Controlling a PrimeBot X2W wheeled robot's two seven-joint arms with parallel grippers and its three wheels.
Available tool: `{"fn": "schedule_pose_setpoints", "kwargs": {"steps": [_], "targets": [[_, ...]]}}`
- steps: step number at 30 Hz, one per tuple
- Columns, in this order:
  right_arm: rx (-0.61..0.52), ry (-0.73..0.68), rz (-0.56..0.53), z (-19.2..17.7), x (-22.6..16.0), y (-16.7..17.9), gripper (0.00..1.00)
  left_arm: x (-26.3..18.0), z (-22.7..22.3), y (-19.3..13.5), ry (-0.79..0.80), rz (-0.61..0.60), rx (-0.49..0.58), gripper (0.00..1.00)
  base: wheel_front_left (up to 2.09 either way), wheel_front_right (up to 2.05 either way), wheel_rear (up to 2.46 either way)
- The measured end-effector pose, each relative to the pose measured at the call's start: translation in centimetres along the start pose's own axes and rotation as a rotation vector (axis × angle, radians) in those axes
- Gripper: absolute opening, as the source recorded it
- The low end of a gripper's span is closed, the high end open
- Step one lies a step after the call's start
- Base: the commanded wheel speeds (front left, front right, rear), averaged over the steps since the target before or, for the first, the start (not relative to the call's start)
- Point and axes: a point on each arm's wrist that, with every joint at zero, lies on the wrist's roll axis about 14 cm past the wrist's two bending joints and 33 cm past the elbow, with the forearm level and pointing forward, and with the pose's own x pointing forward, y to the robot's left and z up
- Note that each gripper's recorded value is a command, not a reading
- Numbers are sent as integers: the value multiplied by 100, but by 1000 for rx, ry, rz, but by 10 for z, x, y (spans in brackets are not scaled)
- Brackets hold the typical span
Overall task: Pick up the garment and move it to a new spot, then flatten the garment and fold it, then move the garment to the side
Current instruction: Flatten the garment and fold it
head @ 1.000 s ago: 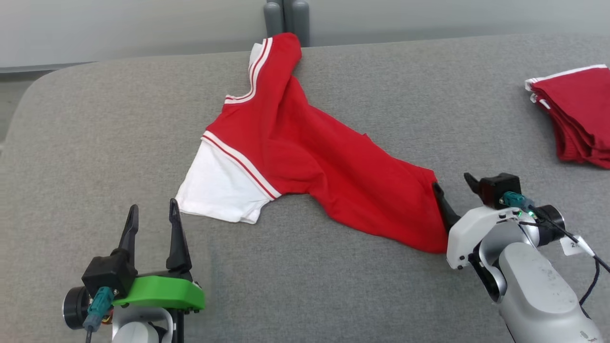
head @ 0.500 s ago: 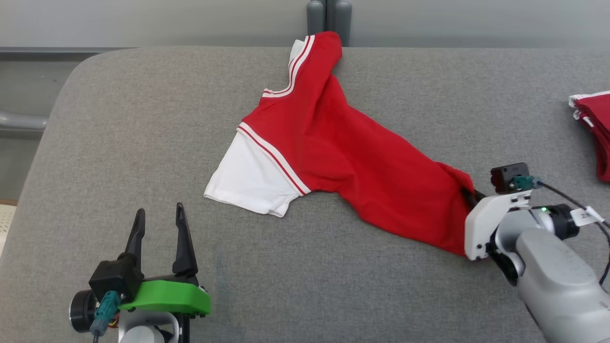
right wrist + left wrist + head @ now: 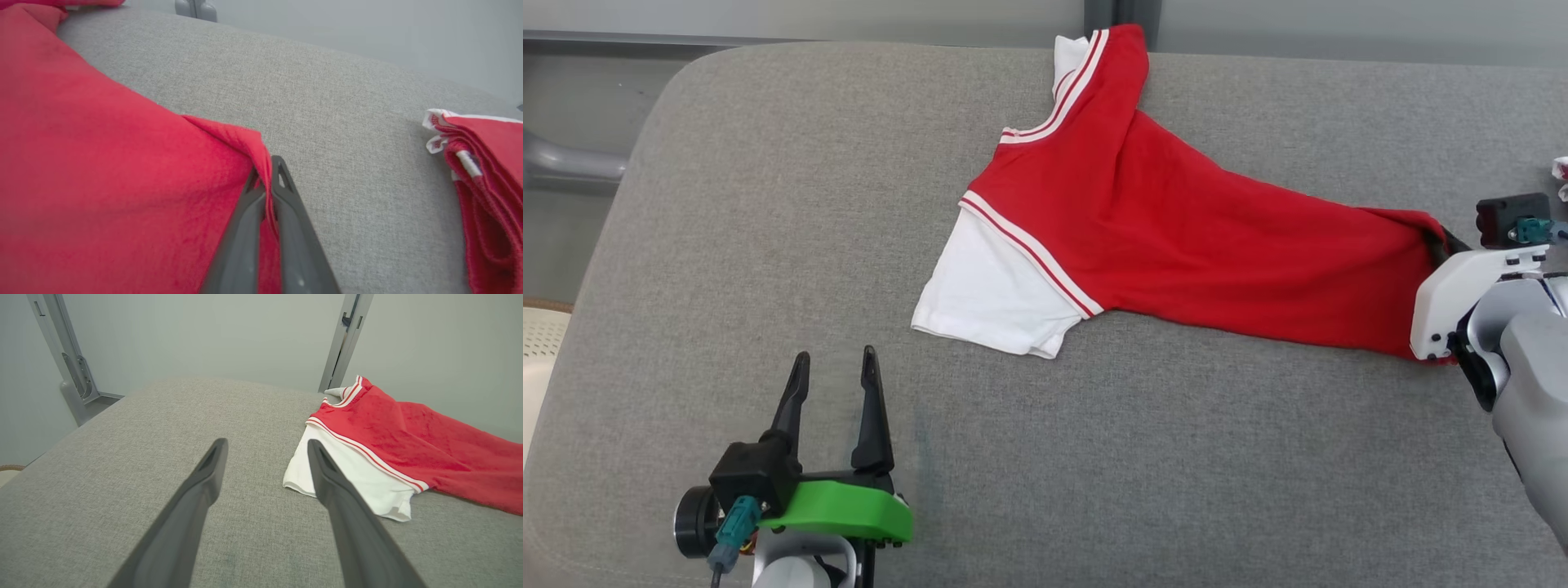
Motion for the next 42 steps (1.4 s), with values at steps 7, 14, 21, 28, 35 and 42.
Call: {"fn": "schedule_pose_setpoints", "kwargs": {"steps": [7,14,21,28,35,42], "targets": [[38,-128,-36,23,-11,-10,100,4,5,-21,-17,-64,-10,100,0,0,0],[96,-333,-29,70,-39,-4,100,5,15,-39,-49,-114,-20,100,0,0,0],[141,-519,-27,87,-95,11,100,-5,21,-48,-64,-139,-31,100,0,0,0],[192,-609,-78,73,-150,20,100,-19,24,-48,-76,-144,-35,100,0,0,0],[223,-615,-113,53,-178,30,100,-28,18,-45,-59,-138,-30,100,0,0,0],[231,-599,-113,43,-182,36,100,-31,17,-43,-55,-131,-30,100,0,0,0]]}}
